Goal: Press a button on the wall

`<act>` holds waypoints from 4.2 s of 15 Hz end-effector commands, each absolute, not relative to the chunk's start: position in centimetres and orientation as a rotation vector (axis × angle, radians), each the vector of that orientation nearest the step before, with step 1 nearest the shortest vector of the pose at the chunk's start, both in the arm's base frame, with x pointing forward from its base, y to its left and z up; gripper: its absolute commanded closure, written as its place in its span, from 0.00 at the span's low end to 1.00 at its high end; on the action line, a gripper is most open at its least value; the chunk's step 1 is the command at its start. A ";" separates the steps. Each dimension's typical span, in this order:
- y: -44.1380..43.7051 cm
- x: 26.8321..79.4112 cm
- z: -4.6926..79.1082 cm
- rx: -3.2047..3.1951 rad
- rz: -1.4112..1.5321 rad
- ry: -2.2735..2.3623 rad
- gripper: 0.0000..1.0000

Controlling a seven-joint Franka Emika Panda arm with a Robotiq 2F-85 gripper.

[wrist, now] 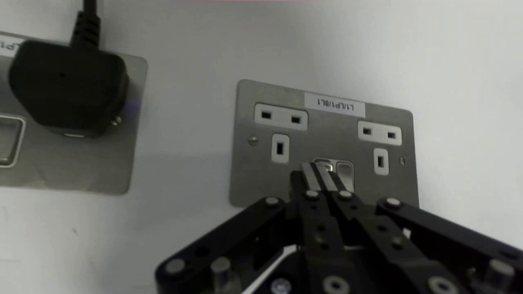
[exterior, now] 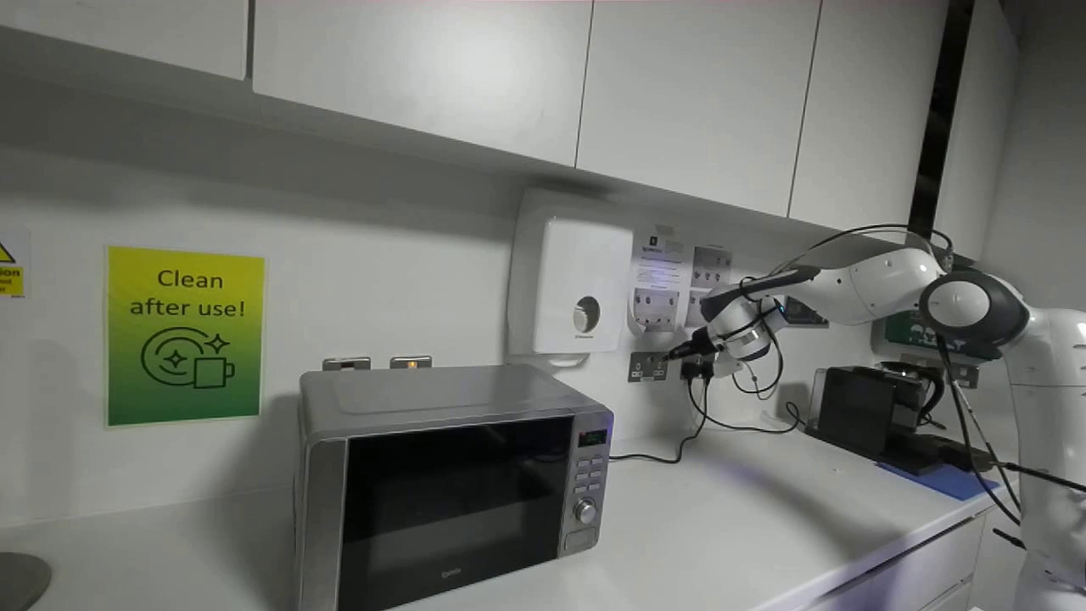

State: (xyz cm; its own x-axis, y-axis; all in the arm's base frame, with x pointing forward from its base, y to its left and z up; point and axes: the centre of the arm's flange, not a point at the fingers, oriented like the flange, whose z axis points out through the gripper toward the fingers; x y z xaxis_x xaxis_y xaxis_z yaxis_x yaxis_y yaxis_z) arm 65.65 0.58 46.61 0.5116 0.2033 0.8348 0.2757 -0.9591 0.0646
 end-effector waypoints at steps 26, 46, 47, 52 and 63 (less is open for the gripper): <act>-2.0 54.3 51.9 -2.897 -0.584 -0.882 1.00; -4.1 46.0 52.7 -2.815 -0.652 -1.093 1.00; -4.3 45.5 52.8 -2.815 -0.656 -1.090 1.00; -4.6 43.5 53.2 -2.839 -0.660 -1.080 1.00; -4.9 41.1 53.2 -2.920 -0.665 -1.190 1.00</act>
